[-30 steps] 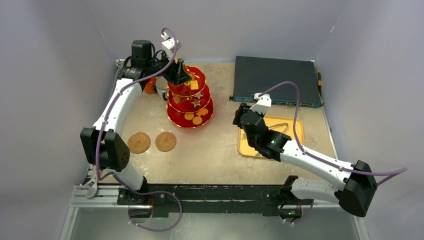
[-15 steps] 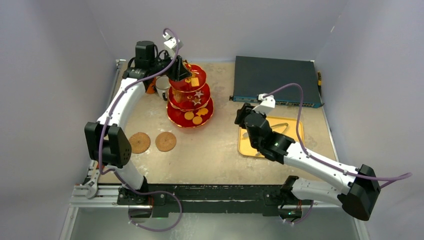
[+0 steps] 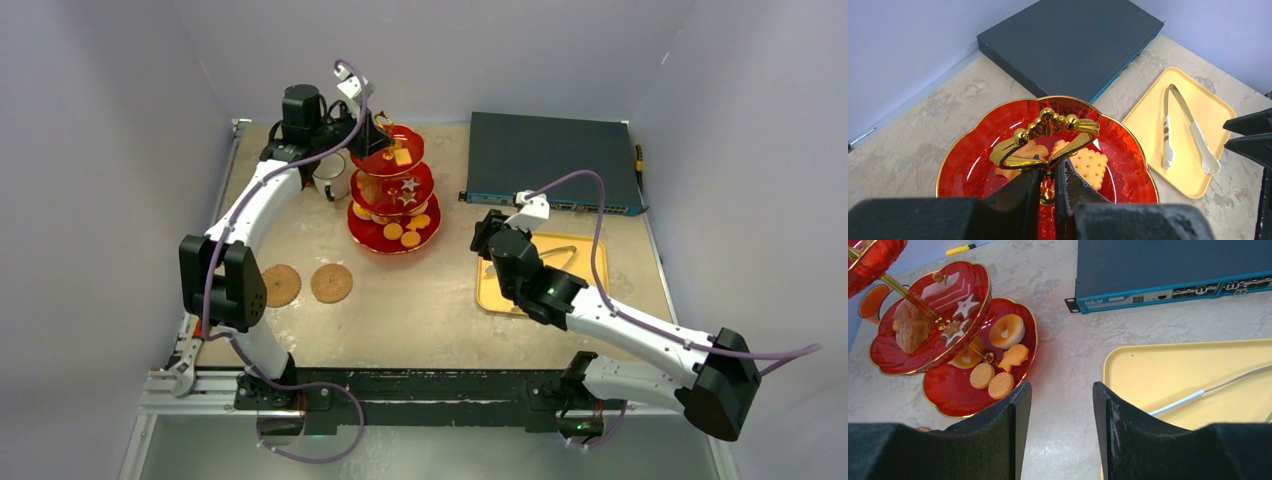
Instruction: Serve the afternoon tea
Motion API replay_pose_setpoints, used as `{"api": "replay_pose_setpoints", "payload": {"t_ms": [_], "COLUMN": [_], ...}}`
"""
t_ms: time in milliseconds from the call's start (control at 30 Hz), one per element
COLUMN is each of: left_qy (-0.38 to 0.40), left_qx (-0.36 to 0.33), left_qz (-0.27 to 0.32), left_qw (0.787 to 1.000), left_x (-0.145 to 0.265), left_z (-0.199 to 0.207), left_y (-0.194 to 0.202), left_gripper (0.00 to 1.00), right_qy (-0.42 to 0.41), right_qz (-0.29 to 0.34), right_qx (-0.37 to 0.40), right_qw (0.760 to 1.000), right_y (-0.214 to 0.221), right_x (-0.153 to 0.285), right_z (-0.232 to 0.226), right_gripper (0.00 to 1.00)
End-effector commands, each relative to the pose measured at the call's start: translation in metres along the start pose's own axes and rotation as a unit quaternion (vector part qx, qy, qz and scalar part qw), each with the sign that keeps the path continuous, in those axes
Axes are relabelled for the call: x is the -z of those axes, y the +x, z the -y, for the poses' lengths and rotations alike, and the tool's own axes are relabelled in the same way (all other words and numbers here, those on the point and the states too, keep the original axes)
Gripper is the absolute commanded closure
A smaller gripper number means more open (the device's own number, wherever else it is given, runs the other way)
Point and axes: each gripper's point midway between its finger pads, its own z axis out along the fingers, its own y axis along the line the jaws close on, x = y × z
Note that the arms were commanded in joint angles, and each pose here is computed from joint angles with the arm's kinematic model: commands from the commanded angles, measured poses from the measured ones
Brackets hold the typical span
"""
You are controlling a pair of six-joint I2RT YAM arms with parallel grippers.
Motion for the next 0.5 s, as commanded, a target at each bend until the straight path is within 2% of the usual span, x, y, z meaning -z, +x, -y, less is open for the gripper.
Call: {"api": "replay_pose_setpoints", "payload": {"t_ms": [0, 467], "left_qy": [0.017, 0.005], "left_qx": [-0.064, -0.188], "left_qz": [0.065, 0.074], "left_qw": [0.996, 0.979], "left_x": [-0.008, -0.055], "left_z": [0.009, 0.003], "left_y": [-0.043, -0.064], "left_gripper": [1.00, 1.00], "right_qy": [0.007, 0.008], "right_qz": [0.023, 0.019], "right_qx": [-0.010, -0.008], "right_qw": [1.000, 1.000], "right_y": [-0.009, -0.004], "right_x": [0.001, 0.001], "right_z": [0.003, 0.006], "right_gripper": [0.49, 0.49]}}
